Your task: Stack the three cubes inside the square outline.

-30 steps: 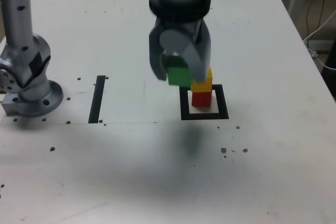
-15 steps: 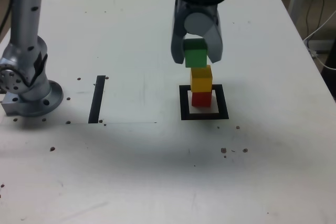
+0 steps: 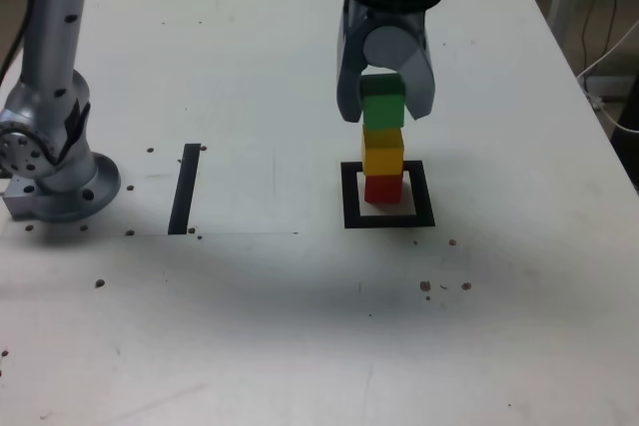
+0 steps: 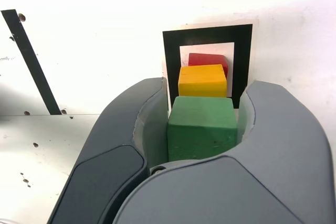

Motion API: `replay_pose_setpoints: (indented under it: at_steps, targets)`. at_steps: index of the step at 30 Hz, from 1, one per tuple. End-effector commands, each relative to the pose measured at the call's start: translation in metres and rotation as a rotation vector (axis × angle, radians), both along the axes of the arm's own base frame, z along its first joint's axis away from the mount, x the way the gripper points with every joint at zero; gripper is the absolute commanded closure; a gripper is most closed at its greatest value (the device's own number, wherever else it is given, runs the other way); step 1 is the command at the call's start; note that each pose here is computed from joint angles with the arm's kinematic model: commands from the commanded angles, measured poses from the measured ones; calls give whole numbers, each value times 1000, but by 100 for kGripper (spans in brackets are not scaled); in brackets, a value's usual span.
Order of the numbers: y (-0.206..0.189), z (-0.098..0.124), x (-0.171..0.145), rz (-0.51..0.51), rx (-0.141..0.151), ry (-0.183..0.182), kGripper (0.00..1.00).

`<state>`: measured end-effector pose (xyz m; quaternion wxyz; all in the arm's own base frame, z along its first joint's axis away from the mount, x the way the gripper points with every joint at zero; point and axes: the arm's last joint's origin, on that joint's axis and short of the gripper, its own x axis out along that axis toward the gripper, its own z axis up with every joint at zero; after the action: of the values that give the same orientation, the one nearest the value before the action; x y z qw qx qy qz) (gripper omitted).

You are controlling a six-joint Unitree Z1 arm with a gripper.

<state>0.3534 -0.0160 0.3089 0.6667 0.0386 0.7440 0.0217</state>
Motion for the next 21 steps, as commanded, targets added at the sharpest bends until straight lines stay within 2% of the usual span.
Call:
replay_pose_setpoints:
  at_steps: [1, 4, 12, 18, 21]
  targets:
    - [0, -1, -1, 3, -6, 0, 93]
    - [0, -4, -1, 5, -10, 2, 87]
    - [-1, -5, 0, 6, -30, -21, 73]
    - [-1, -8, 1, 5, -32, -18, 49]
    - [-1, -11, 2, 3, -24, -14, 43]
